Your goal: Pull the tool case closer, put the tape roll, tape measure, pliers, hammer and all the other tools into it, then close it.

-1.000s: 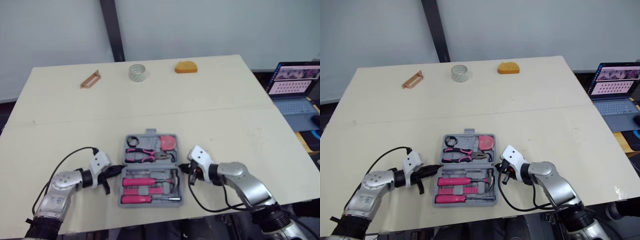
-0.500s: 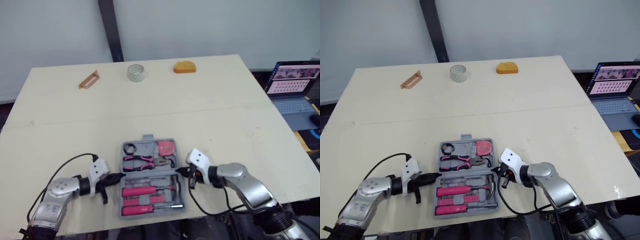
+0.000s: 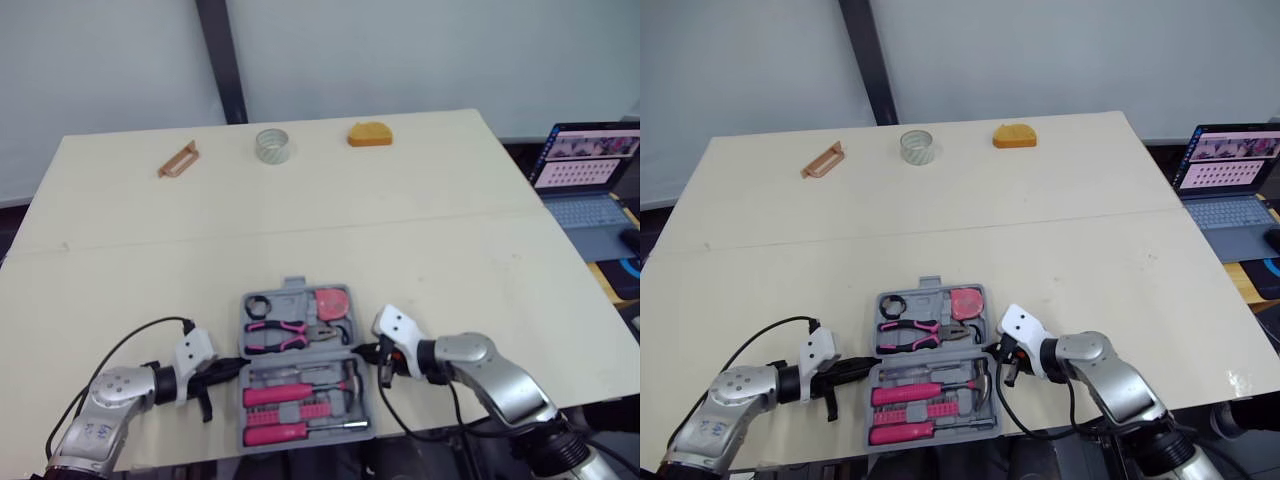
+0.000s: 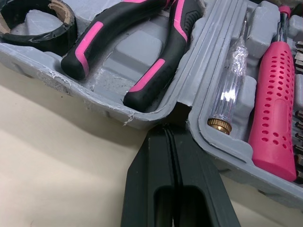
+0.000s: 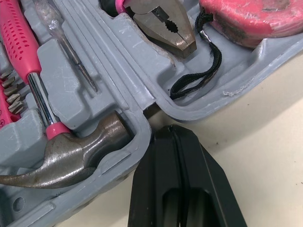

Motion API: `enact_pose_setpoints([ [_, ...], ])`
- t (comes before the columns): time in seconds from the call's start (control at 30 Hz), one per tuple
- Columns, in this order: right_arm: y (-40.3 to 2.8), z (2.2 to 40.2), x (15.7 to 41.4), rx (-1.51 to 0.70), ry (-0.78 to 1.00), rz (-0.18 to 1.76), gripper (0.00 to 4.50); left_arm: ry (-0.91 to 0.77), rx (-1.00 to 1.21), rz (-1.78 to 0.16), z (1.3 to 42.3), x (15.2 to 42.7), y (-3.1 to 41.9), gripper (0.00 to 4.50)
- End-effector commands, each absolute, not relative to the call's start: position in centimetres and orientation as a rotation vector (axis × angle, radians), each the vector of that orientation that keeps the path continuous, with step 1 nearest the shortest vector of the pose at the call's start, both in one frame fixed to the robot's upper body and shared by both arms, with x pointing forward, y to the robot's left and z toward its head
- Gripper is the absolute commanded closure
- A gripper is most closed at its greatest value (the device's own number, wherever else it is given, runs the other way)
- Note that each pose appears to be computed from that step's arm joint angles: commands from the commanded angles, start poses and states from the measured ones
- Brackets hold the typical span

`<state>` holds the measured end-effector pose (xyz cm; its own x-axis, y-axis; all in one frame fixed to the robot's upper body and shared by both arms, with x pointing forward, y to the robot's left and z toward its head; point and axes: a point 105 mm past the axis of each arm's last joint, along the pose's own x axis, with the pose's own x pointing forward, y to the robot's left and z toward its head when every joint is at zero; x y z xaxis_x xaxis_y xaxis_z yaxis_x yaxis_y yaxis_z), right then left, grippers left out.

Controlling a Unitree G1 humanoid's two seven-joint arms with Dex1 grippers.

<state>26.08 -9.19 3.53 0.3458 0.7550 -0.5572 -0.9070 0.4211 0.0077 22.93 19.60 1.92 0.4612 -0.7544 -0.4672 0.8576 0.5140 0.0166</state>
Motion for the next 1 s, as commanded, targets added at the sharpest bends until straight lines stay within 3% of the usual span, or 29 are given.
enact_pose_setpoints([
  [0.03, -8.53, 4.15, 25.87, -0.332, 0.5, 1.14, 4.5, 0.477, 0.261, -1.017, 1.25, 22.07, 19.9, 4.49],
  [1.0, -8.33, 4.06, 25.84, -0.332, 0.502, 1.144, 4.5, 0.479, 0.251, -1.018, 0.81, 21.83, 19.89, 4.49],
])
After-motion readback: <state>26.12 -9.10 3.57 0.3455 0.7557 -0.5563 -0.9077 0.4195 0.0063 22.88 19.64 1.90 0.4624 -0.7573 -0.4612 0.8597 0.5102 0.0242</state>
